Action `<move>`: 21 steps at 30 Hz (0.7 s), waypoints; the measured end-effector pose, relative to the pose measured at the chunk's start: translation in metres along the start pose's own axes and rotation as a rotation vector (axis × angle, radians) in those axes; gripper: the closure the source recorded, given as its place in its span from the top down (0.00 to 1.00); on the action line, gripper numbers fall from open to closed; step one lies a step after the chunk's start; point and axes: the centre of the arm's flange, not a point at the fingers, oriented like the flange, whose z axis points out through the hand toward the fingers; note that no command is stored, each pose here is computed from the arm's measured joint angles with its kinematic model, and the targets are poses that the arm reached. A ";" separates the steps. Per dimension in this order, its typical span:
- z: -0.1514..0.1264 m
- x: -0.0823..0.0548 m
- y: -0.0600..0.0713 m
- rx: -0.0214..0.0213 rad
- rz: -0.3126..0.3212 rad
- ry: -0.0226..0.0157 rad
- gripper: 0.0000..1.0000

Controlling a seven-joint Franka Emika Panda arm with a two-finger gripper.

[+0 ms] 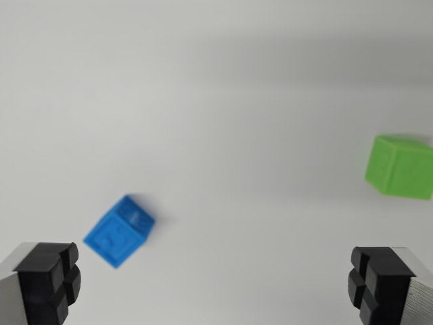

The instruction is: Stack cube

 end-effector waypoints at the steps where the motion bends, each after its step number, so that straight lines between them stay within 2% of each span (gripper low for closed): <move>1: 0.000 0.000 0.000 0.0000 0.000 0.0000 1.00; 12: 0.000 0.000 0.000 -0.0001 0.000 0.0000 1.00; 21: 0.004 -0.001 0.001 -0.0023 -0.005 -0.0021 1.00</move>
